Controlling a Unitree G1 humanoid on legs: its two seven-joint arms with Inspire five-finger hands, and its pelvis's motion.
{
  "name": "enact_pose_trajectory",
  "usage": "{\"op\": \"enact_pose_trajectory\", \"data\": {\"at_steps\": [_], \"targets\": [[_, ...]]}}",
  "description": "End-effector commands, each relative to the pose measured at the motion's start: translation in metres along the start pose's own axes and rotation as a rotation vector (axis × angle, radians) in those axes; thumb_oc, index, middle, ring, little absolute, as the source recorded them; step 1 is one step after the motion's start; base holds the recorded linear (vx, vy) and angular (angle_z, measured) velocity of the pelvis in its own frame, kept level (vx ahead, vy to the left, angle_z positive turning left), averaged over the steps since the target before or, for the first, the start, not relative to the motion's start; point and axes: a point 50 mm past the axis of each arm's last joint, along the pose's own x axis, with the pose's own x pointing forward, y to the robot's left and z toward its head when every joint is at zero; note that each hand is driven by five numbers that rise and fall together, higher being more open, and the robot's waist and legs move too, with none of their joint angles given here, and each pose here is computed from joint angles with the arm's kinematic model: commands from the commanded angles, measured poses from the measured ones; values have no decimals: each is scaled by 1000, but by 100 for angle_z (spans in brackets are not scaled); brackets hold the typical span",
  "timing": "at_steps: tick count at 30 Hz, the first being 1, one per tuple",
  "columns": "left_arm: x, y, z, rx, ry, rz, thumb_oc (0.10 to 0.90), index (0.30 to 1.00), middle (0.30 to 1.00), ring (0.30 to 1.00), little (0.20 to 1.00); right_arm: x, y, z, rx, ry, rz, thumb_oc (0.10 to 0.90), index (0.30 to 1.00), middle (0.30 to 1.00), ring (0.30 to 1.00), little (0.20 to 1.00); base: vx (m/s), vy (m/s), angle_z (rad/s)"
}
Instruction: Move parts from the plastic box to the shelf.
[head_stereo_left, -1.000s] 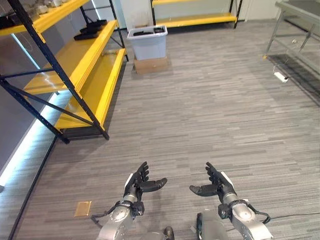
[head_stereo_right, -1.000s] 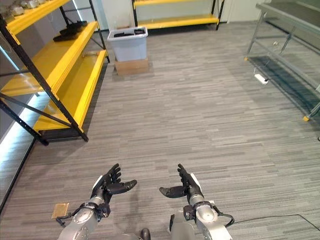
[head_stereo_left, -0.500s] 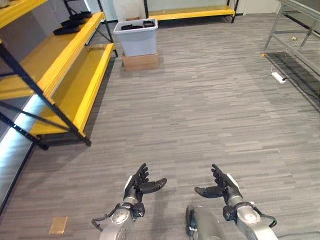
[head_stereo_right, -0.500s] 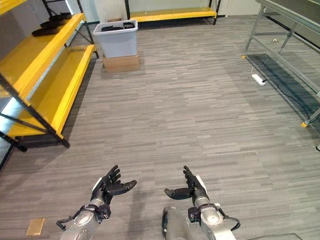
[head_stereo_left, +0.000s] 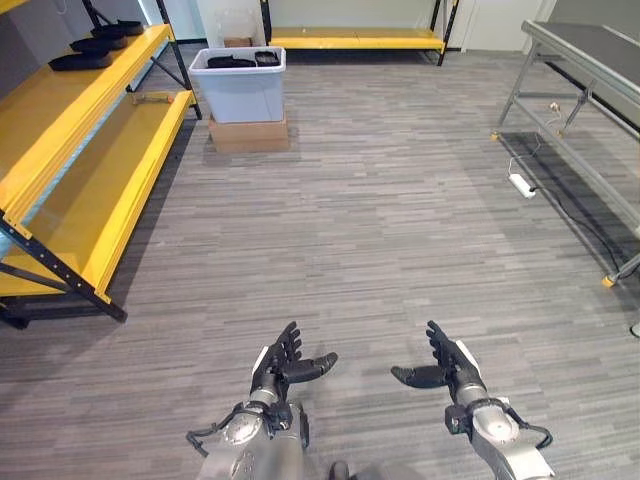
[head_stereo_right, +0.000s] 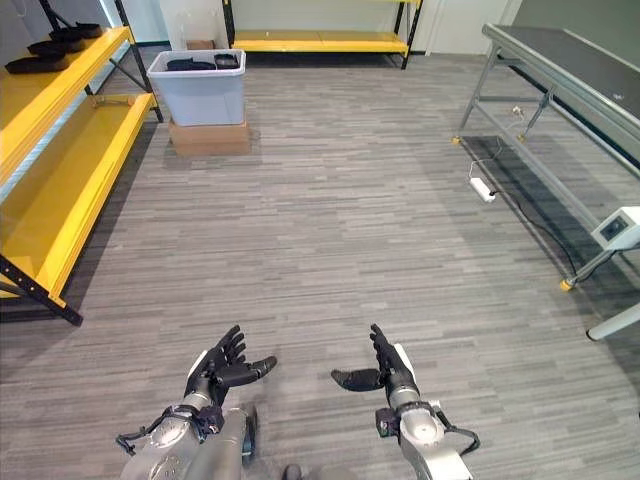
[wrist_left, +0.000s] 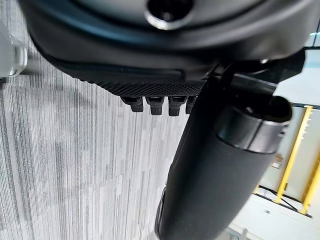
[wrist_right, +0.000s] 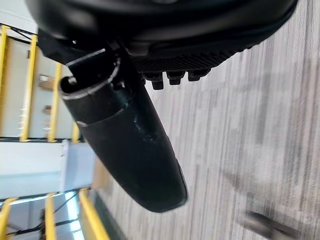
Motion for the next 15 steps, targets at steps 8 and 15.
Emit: {"op": "enact_pose_trajectory", "data": {"at_steps": [8, 15], "targets": [[6, -16, 74, 6, -319, -120, 900, 1000, 1000, 1000, 1000, 3, -2, 61, 58, -293, 20, 900, 1000, 1000, 1000, 1000, 341, 227, -30], [4, -12, 70, 57, -299, -118, 900, 1000, 1000, 1000, 1000, -2, 3, 54, 64, -280, 47, 900, 1000, 1000, 1000, 1000, 328, 240, 46]]}}
